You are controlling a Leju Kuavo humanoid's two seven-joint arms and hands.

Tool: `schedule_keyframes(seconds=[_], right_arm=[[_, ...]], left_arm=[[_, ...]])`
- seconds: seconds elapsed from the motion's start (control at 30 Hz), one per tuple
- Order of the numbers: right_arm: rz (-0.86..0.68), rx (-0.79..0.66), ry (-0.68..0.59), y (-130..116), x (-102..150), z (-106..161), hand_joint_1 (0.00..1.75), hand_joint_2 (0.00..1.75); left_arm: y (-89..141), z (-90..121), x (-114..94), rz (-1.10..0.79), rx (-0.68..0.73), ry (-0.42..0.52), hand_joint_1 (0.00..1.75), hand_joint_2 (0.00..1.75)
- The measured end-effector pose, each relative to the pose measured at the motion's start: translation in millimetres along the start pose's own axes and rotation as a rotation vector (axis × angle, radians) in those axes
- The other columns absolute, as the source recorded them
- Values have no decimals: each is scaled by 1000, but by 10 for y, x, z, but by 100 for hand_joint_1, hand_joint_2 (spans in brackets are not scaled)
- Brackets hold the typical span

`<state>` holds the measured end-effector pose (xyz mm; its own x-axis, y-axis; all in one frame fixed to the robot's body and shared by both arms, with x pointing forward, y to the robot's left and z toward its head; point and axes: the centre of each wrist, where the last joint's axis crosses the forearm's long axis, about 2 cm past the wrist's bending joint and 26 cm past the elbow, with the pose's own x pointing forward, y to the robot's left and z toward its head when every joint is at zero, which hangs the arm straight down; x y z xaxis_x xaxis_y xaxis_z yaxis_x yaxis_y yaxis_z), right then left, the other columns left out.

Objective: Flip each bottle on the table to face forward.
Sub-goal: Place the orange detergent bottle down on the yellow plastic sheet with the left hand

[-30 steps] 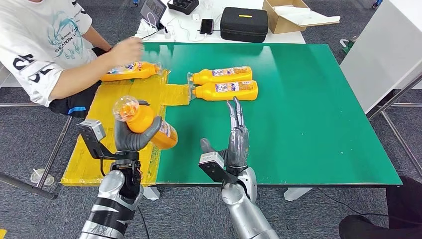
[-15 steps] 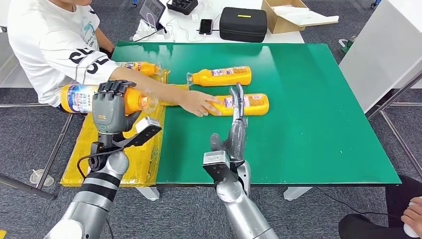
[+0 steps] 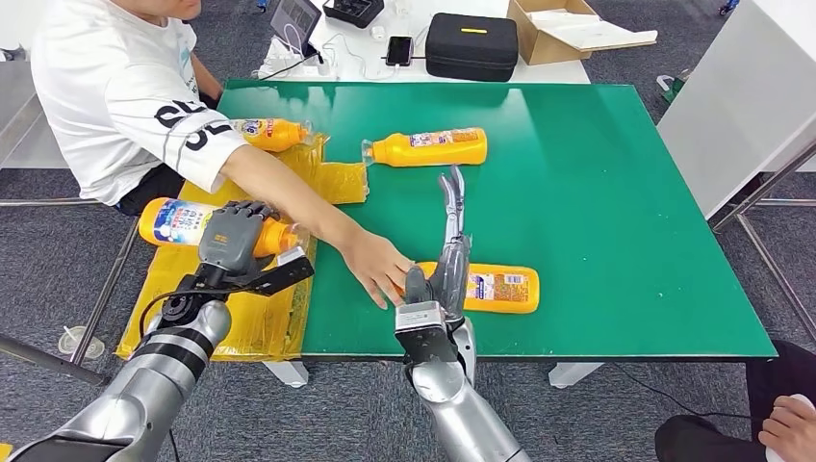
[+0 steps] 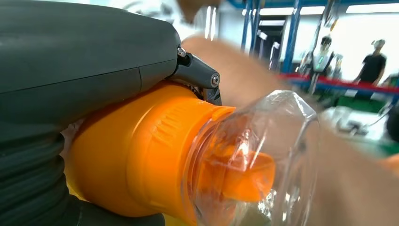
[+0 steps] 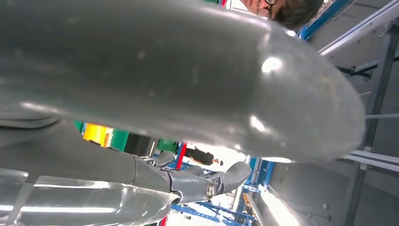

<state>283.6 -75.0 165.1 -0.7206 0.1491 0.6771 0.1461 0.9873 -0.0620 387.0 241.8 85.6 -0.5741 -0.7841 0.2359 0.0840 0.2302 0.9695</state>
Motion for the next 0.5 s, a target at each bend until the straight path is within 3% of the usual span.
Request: schedule_keyframes(seconds=[0.5], right_arm=[[-36, 45, 12, 35, -4, 55, 0, 0]], left_arm=[[-112, 233, -226, 78, -187, 61, 175, 175]])
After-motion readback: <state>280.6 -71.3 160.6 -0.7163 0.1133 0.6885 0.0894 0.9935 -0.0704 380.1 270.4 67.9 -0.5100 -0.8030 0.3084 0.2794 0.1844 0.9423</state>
